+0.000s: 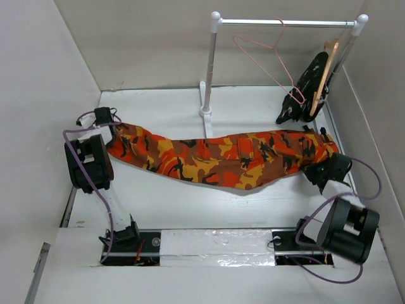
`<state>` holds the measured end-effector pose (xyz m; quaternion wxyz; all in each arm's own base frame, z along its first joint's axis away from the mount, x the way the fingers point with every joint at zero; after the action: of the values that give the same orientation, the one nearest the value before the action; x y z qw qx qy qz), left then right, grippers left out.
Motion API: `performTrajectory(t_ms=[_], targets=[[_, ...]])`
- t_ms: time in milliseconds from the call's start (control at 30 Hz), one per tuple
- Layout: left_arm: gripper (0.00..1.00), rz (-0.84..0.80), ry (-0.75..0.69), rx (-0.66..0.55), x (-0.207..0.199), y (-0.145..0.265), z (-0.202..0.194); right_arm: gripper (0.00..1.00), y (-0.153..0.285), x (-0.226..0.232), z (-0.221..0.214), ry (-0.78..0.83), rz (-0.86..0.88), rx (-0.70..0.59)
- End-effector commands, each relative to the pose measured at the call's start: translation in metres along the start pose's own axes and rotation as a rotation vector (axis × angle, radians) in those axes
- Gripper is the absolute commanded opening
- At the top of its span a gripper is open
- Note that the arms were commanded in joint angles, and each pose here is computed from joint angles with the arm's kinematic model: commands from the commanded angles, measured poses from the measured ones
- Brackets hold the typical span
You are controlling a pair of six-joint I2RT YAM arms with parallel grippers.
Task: Place the trousers on the hanger
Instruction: Fold the trousers at the center of the board.
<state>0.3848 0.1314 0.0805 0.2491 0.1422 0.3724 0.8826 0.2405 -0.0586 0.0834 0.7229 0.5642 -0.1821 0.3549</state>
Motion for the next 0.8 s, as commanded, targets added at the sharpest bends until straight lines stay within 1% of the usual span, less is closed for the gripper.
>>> performTrajectory(t_ms=[0,33,100,133,167,233,267,367,400,433,467,500,533,567,600,633,667,700,733,767], targets=[[0.0,0.057,0.046,-0.036,0.034,0.043,0.012,0.0,0.022,-0.005,0.01,-0.004,-0.02,-0.13],[0.0,0.075,0.067,-0.047,0.045,0.047,0.015,0.0,0.038,0.002,0.011,0.001,0.023,-0.167],[0.0,0.096,0.114,-0.046,0.069,0.06,0.004,0.0,0.055,0.004,0.012,-0.014,0.041,-0.227],[0.0,0.117,0.138,-0.06,0.077,0.067,0.002,0.0,0.063,-0.002,0.01,-0.033,0.01,-0.237],[0.0,0.14,0.157,-0.043,0.087,0.07,-0.005,0.0,0.079,0.003,0.013,-0.033,0.059,-0.31],[0.0,0.113,0.234,-0.025,0.103,0.084,-0.013,0.0,0.091,-0.003,0.007,-0.076,0.066,-0.338],[0.0,0.118,0.258,-0.01,0.113,0.086,-0.017,0.0,0.102,0.001,0.005,-0.071,0.127,-0.365],[0.0,0.075,0.322,0.006,0.135,0.097,-0.025,0.05,0.109,-0.005,-0.003,-0.078,0.134,-0.354],[0.12,0.081,0.36,0.004,0.149,0.096,-0.026,0.25,0.108,-0.007,-0.004,-0.066,0.125,-0.35],[0.28,0.021,0.338,0.018,0.15,0.097,-0.025,0.43,0.105,-0.008,-0.004,-0.053,0.125,-0.345],[0.46,0.022,0.346,0.024,0.153,0.098,-0.025,0.59,0.104,-0.008,-0.004,-0.04,0.116,-0.334],[0.55,0.005,0.34,0.014,0.151,0.102,-0.022,0.8,0.097,-0.011,-0.005,-0.038,0.068,-0.304],[0.61,-0.028,0.328,0.013,0.146,0.106,-0.021,0.86,0.095,-0.01,-0.004,-0.028,0.062,-0.289],[0.63,-0.055,0.322,0.002,0.141,0.111,-0.019,0.92,0.096,-0.006,0.001,-0.026,0.05,-0.294],[0.63,-0.1,0.324,-0.039,0.136,0.121,-0.01,0.98,0.096,-0.006,0.003,-0.018,0.025,-0.293],[0.64,-0.159,0.291,-0.061,0.123,0.132,-0.007,0.99,0.092,-0.008,0.006,-0.022,-0.014,-0.29],[0.64,-0.196,0.274,-0.091,0.113,0.141,-0.002,0.99,0.094,-0.008,0.014,-0.027,-0.041,-0.331],[0.63,-0.248,0.267,-0.14,0.104,0.158,0.009,1.0,0.093,-0.01,0.015,-0.032,-0.054,-0.332],[0.63,-0.327,0.218,-0.157,0.084,0.175,0.007,1.0,0.092,-0.011,0.019,-0.044,-0.06,-0.349],[0.61,-0.392,0.21,-0.188,0.073,0.19,0.011,1.0,0.091,-0.015,0.022,-0.062,-0.077,-0.373]])
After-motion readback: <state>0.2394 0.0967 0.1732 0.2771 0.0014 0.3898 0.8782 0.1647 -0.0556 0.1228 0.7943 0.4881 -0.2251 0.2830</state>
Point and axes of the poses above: each gripper's point midway between its finger pads, its own y axis back along the fingers, its own x axis along the line the jaws close on, z = x × y, the point moved 7 cm from there along y, back along the fingers, and after that the axes turned 6 degrees about -y, right-handed, at the moved point
